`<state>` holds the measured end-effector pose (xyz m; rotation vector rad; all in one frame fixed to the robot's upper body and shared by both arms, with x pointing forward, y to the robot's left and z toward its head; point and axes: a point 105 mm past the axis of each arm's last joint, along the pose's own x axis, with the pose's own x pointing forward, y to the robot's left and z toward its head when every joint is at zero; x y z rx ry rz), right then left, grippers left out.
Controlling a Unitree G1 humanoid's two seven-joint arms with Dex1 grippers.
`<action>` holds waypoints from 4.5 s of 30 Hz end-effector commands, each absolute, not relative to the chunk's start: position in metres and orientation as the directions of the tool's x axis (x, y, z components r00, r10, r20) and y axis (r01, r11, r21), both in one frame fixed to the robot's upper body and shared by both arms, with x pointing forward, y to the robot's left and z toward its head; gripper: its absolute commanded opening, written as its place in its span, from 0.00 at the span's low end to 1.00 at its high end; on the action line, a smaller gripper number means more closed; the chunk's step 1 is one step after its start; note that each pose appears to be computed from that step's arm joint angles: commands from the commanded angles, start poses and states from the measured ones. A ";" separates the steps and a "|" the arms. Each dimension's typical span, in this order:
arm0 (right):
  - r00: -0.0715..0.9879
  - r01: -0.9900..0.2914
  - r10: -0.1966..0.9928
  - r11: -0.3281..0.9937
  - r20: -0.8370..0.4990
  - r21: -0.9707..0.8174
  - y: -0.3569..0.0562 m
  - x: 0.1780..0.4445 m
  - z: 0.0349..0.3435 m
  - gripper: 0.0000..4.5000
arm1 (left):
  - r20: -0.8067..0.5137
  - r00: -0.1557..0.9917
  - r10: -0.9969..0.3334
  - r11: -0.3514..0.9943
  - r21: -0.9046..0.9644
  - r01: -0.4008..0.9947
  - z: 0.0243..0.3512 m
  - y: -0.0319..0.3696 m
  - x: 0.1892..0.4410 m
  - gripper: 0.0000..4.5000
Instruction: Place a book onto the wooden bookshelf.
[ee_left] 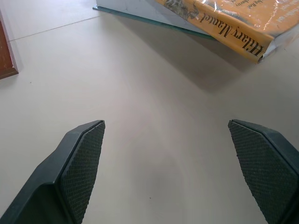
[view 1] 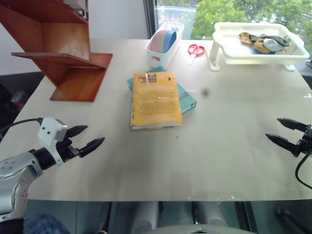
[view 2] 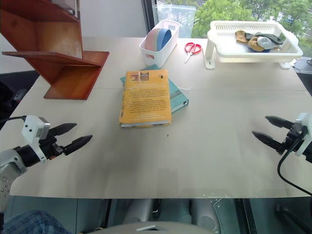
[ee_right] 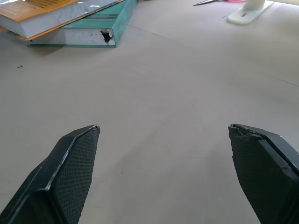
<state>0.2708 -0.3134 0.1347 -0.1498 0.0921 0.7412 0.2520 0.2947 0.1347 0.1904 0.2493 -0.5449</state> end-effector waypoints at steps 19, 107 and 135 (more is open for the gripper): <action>0.735 -0.677 0.672 0.722 -0.089 -0.144 -0.315 0.268 0.149 1.00 | -0.287 0.828 -0.482 0.824 0.174 0.540 0.145 0.297 0.251 0.99; 0.464 -0.872 0.885 0.465 0.047 -0.152 -0.253 0.250 0.240 1.00 | 0.276 0.433 -0.858 0.398 -0.174 0.901 0.282 0.130 0.324 0.17; 0.513 -0.847 0.858 0.511 0.029 -0.145 -0.258 0.241 0.233 1.00 | -0.033 0.569 -0.822 0.351 -0.815 0.460 0.140 0.137 0.308 0.99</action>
